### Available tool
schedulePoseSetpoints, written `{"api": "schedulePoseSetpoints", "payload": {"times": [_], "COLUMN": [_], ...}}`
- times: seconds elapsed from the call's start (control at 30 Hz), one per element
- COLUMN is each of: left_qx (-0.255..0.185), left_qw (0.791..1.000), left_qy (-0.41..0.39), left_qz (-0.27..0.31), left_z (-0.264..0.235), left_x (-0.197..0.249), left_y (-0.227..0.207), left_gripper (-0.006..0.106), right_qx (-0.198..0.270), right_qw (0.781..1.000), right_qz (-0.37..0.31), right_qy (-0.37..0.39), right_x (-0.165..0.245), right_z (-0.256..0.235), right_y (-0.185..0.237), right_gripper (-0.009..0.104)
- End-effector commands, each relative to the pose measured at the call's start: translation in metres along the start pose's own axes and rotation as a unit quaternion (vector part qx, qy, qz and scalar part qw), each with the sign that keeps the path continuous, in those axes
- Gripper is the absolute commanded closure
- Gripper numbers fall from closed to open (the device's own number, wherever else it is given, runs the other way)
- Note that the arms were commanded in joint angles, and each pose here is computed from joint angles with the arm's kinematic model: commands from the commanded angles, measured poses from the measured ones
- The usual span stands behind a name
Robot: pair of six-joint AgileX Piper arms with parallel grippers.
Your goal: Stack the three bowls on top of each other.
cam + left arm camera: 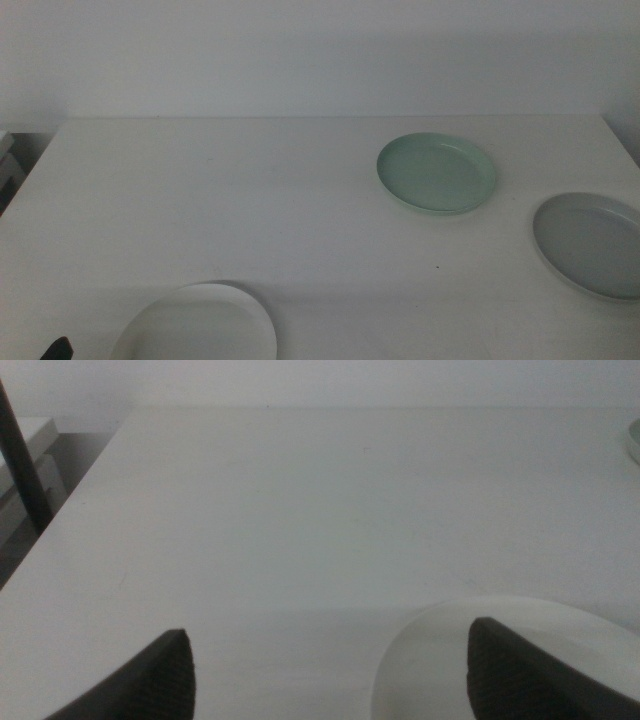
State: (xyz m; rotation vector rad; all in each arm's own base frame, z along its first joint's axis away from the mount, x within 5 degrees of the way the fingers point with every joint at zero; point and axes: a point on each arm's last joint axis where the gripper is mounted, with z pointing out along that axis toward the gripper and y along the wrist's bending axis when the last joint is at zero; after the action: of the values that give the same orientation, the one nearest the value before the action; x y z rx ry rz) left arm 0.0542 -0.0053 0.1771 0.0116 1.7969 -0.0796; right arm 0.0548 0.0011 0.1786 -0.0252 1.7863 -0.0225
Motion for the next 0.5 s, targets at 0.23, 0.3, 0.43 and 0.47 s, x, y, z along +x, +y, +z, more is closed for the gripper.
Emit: {"api": "schedulePoseSetpoints", "payload": {"times": [0.23, 0.3, 0.43, 0.47], "left_qx": [-0.004, -0.004, -0.004, -0.004], "left_qw": [0.999, 0.999, 0.999, 0.999], "left_qy": [-0.042, -0.042, -0.042, -0.042], "left_qz": [-0.006, -0.006, -0.006, -0.006], "left_z": [-0.001, -0.001, -0.001, -0.001], "left_x": [-0.006, -0.006, -0.006, -0.006], "left_y": [0.001, 0.001, 0.001, 0.001], "left_gripper": [0.012, 0.012, 0.012, 0.012], "right_qx": [0.009, 0.013, 0.012, 0.011], "right_qw": [0.998, 0.998, 0.999, 0.999], "right_qz": [-0.007, -0.021, -0.035, -0.035], "right_qy": [-0.055, -0.058, -0.023, -0.012], "right_x": [-0.011, -0.014, -0.029, -0.033], "right_z": [-0.003, -0.004, -0.011, -0.013], "right_y": [-0.002, -0.002, -0.003, -0.003], "right_gripper": [0.023, 0.023, 0.023, 0.023]}}
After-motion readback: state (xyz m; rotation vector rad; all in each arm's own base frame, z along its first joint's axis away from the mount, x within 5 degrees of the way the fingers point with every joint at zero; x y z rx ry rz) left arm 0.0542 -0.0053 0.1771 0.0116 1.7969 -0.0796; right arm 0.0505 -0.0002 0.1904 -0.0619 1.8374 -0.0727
